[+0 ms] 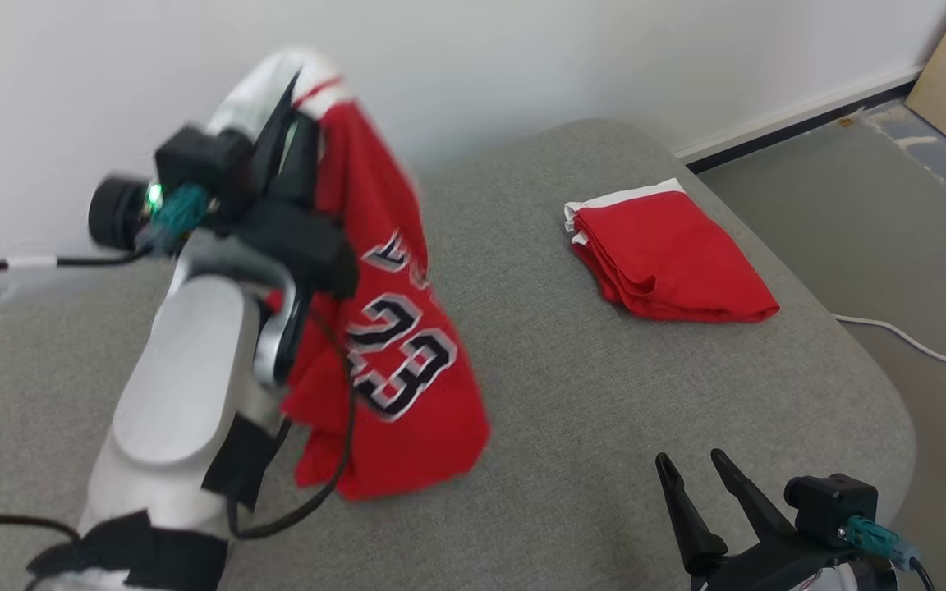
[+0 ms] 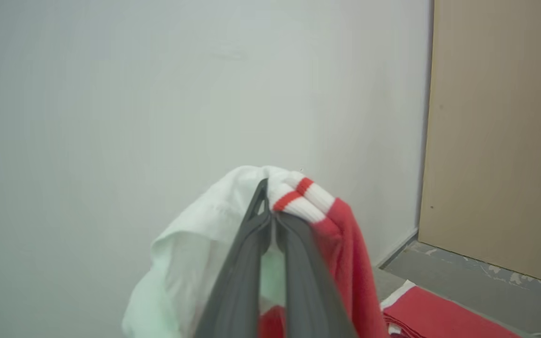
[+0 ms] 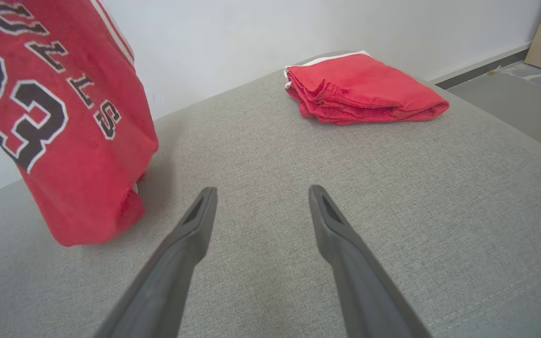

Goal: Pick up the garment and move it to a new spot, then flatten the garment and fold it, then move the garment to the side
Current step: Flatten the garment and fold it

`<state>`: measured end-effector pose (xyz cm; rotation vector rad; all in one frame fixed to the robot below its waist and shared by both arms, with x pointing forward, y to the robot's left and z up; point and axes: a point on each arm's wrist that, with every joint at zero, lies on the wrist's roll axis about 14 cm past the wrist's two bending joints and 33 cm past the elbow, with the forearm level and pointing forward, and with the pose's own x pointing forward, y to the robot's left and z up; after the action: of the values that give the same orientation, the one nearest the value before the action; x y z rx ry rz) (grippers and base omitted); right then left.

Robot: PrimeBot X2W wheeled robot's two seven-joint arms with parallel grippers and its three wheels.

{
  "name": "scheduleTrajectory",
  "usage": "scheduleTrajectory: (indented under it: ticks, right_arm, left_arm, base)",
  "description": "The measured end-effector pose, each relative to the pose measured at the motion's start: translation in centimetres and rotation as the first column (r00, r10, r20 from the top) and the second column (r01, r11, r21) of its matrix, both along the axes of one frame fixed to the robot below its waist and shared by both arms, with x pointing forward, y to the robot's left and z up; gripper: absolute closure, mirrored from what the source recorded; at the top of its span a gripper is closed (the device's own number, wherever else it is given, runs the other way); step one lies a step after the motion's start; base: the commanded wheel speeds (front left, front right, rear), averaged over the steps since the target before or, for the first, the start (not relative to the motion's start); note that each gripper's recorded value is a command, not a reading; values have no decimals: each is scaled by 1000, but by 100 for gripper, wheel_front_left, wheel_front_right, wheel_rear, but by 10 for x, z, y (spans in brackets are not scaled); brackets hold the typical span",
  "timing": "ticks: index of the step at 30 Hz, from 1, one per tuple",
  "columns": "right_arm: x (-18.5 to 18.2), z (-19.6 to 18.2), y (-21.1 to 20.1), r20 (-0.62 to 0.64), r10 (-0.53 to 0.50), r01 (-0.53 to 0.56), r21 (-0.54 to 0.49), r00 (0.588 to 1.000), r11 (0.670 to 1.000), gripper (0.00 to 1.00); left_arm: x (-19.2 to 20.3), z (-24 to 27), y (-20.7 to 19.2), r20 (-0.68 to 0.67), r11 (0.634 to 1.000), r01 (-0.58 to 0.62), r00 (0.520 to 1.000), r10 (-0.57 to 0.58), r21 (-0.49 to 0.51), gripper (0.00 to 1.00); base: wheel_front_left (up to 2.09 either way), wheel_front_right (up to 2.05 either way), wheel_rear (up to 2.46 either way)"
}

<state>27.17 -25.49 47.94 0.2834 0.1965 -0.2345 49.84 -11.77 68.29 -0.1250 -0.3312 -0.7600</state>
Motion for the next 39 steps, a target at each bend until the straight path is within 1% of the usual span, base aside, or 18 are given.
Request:
scheduleTrajectory:
  ticks: [4, 6, 9, 11, 14, 16, 17, 18, 20, 22, 25, 28, 31, 32, 33, 34, 36, 39]
  right_arm:
    - [0, 2, 1, 10, 4, -4, 0, 1000, 1000, 0]
    - [0, 4, 0, 16, 2, -2, 0, 1000, 1000, 0]
    - [-1, 4, -1, 20, -2, 2, 0, 1000, 1000, 0]
    - [-1, 3, 0, 18, 2, -2, 3, 1000, 1000, 0]
    - [2, 3, 3, 19, 15, -15, 2, 1000, 1000, 0]
    - [7, 5, 7, 26, 31, -31, -2, 999, 1000, 0]
    - [12, 1, 16, 9, 66, -66, 2, 998, 998, 0]
    - [14, -1, 20, 3, 80, -80, 4, 997, 997, 0]
    - [20, 0, 28, 3, 111, -111, 5, 994, 994, 0]
    - [27, 0, 36, 3, 142, -142, 6, 990, 990, 0]
    - [35, 0, 46, 2, 181, -181, 3, 984, 984, 0]
    - [42, 0, 57, -1, 221, -221, 5, 975, 975, 0]
    - [47, 0, 67, 1, 254, -254, 5, 967, 967, 0]
    - [48, 1, 69, 2, 262, -262, 6, 965, 965, 0]
    - [50, 1, 72, 3, 270, -270, 5, 963, 963, 0]
    - [51, 1, 74, 4, 276, -276, 5, 961, 961, 0]
    - [52, 2, 76, 6, 284, -284, 5, 959, 959, 0]
    - [52, 2, 76, 8, 285, -285, 5, 959, 959, 0]
  left_arm:
    - [-25, 68, -23, 159, 994, 89, 984, -79, -60, 100]
    - [-37, 101, -25, 216, 984, 126, 971, -98, -122, 100]
    - [-54, 142, -19, 293, 960, 162, 952, -91, -228, 100]
    - [-59, 155, -11, 307, 946, 158, 950, -66, -285, 100]
    - [-55, 152, -1, 275, 942, 123, 961, -34, -314, 100]
    - [-45, 126, 10, 206, 950, 56, 979, 9, -308, 100]
    - [-21, 55, 41, 47, 966, -89, 994, 103, -244, 100]
    - [-14, 26, 57, -14, 967, -144, 989, 144, -212, 100]
    - [-7, -38, 94, -134, 960, -254, 962, 238, -116, 100]
    - [-12, -96, 133, -238, 940, -341, 915, 327, -21, 100]
    - [-28, -156, 188, -341, 889, -451, 827, 448, 75, 100]
    - [-47, -187, 236, -379, 829, -541, 744, 550, 141, 100]
    - [-68, -209, 268, -410, 777, -597, 669, 620, 199, 100]
    - [-74, -215, 278, -425, 761, -612, 643, 637, 215, 93]
    - [-80, -222, 286, -443, 748, -619, 616, 651, 239, 9]
    - [-87, -231, 293, -463, 739, -619, 591, 661, 266, 0]
    - [-99, -244, 305, -492, 723, -619, 548, 677, 305, 0]
    - [-108, -257, 316, -523, 709, -608, 499, 691, 357, 0]
  base:
    - [0, 0, 0]
    - [0, 0, 0]
    - [0, 0, 0]
    - [0, 0, 0]
    - [0, 0, 0]
    - [0, 0, 0]
    - [0, 0, 0]
    - [0, 0, 0]
    - [0, 0, 0]
    - [0, 0, 0]
    - [0, 0, 0]
    - [0, 0, 0]
    - [0, 0, 0]
    - [0, 0, 0]
    - [0, 0, 0]
    - [0, 0, 0]
    - [0, 0, 0]
    - [0, 0, 0]
